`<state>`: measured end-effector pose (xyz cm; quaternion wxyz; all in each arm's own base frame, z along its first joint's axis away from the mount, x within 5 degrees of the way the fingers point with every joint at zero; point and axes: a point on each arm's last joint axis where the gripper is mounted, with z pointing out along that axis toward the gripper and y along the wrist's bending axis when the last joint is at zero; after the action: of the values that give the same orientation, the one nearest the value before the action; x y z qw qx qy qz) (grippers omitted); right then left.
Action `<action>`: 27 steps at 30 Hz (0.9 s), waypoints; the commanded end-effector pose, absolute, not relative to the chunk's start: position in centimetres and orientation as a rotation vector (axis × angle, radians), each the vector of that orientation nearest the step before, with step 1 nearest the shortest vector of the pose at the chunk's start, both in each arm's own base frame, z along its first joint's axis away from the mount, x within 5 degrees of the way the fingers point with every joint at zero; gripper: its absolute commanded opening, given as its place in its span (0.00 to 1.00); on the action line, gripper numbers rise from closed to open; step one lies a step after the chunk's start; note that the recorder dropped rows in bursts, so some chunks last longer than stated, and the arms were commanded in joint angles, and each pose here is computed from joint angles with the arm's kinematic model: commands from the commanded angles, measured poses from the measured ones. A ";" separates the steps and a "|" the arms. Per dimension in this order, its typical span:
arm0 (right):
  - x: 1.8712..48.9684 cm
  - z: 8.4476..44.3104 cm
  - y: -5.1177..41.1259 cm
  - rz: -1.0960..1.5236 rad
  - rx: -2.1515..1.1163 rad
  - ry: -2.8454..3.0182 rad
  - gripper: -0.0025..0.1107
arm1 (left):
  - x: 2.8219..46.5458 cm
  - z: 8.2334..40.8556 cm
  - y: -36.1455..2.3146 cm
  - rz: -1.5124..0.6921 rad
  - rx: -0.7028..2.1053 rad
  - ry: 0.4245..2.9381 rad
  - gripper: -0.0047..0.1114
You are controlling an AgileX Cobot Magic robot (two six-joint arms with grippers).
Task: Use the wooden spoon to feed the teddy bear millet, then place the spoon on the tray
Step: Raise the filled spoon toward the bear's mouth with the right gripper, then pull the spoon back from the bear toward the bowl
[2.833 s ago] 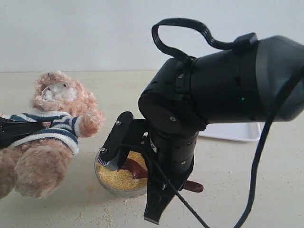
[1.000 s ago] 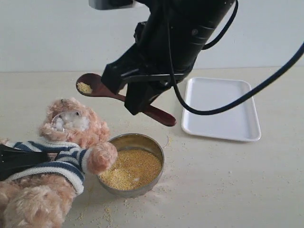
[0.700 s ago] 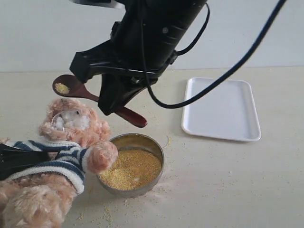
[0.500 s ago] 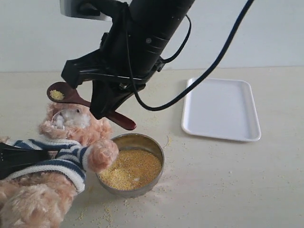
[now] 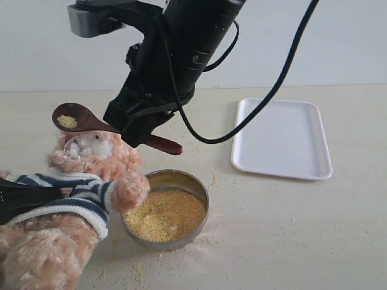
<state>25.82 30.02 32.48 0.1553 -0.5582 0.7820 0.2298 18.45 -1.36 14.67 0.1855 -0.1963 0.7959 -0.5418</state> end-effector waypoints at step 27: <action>24.7 30.1 33.9 -0.113 -1.870 1.870 0.02 | 18.7 15.3 -1.4 -1.547 -0.541 2.163 0.08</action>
<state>24.82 33.54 29.62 0.2223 -0.6779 0.7008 -0.0026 18.75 -1.21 14.79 0.2043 -0.2014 0.7903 -0.5414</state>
